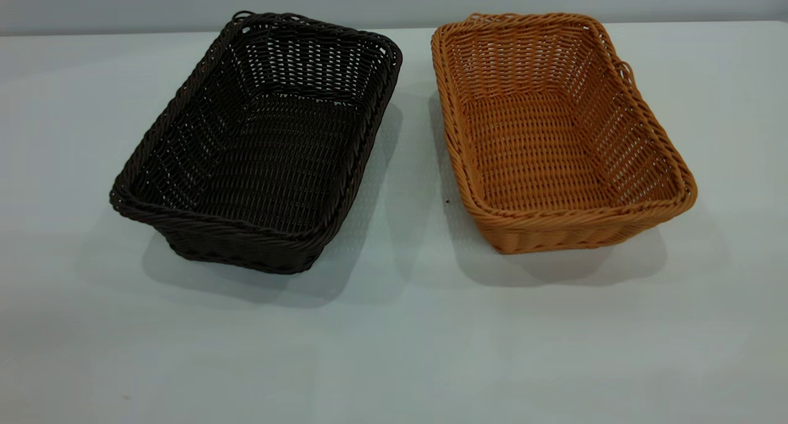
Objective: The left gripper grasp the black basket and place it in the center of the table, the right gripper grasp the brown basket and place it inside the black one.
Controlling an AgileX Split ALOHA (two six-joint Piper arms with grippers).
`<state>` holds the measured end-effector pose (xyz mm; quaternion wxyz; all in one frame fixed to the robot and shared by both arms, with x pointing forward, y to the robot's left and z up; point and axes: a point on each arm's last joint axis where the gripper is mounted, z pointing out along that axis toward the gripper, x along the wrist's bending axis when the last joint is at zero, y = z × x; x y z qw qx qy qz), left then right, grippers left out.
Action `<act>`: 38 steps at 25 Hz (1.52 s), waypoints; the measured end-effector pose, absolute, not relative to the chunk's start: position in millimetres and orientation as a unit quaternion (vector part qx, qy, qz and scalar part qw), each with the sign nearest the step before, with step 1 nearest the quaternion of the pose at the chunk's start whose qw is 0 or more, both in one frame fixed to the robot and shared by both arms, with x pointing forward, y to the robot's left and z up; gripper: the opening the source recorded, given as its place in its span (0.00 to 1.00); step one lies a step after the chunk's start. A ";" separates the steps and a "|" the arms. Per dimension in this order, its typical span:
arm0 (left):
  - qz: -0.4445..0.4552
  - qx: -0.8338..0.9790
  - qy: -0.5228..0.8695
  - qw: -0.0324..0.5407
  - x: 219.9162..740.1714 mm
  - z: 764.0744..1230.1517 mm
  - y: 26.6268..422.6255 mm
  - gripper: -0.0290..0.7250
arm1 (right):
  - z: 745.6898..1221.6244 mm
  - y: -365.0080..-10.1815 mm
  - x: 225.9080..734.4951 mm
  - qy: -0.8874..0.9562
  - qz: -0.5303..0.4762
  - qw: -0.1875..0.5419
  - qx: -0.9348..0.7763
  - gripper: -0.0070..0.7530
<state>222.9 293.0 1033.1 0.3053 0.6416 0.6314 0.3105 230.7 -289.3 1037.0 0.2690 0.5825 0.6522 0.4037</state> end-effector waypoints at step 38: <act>0.221 0.674 0.643 0.290 341.8 1048.4 295.7 0.82 | 1007.1 -252.2 384.1 0.710 0.306 0.049 0.633 0.80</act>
